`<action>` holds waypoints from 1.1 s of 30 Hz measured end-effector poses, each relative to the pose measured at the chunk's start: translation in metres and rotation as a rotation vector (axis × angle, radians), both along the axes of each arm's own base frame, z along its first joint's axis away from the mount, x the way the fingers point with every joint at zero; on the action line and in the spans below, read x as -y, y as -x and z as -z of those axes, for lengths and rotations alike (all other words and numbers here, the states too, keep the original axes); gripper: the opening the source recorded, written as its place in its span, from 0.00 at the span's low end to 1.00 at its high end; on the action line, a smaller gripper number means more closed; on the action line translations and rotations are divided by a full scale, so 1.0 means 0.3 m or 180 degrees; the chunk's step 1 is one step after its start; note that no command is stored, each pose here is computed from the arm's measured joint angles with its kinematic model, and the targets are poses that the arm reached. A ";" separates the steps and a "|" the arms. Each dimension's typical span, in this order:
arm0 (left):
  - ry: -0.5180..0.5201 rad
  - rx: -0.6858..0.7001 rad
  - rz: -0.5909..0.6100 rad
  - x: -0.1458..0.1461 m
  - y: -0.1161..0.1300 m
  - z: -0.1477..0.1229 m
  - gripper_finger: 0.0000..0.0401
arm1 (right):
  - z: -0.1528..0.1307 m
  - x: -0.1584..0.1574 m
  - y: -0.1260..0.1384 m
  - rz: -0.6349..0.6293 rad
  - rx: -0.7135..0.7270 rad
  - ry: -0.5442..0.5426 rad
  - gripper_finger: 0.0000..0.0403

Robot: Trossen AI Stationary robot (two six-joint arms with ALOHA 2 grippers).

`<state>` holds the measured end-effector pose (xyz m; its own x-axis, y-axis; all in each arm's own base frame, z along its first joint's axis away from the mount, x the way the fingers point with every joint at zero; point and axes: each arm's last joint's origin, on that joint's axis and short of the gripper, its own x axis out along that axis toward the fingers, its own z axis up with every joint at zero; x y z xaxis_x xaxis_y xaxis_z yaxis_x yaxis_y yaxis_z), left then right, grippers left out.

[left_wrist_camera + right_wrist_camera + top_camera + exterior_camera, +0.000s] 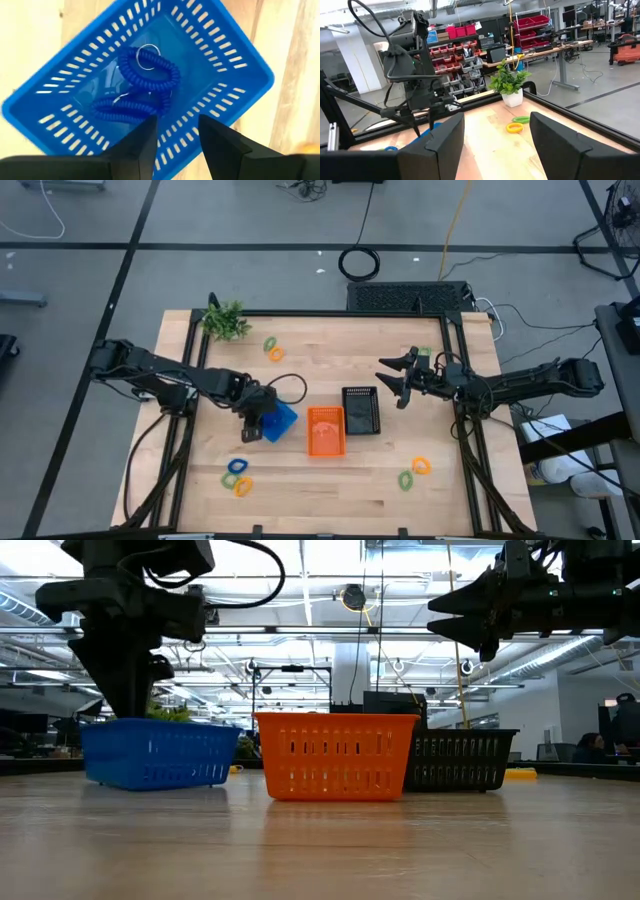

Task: Sort spring keychains
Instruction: Adjust the blue bin

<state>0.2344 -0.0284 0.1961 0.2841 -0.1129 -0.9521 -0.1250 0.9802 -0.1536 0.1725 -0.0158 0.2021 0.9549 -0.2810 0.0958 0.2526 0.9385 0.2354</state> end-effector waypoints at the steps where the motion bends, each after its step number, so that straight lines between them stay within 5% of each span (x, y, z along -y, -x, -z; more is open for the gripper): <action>1: -0.0009 0.0003 0.0010 -0.002 -0.001 -0.004 0.37 | 0.000 0.000 0.000 -0.0001 0.0003 -0.0014 0.53; 9: -0.0186 0.0245 -0.0140 -0.012 0.010 -0.135 0.37 | 0.000 0.000 0.000 -0.0003 0.0002 -0.0018 0.53; 18: -0.0275 -0.0746 -0.1310 0.004 0.186 -0.176 0.37 | 0.002 0.000 0.000 -0.0006 -0.0016 -0.0013 0.53; 33: -0.0139 -0.0771 -0.1827 0.110 0.212 0.033 0.37 | 0.000 0.000 0.000 0.0001 -0.0021 0.0060 0.53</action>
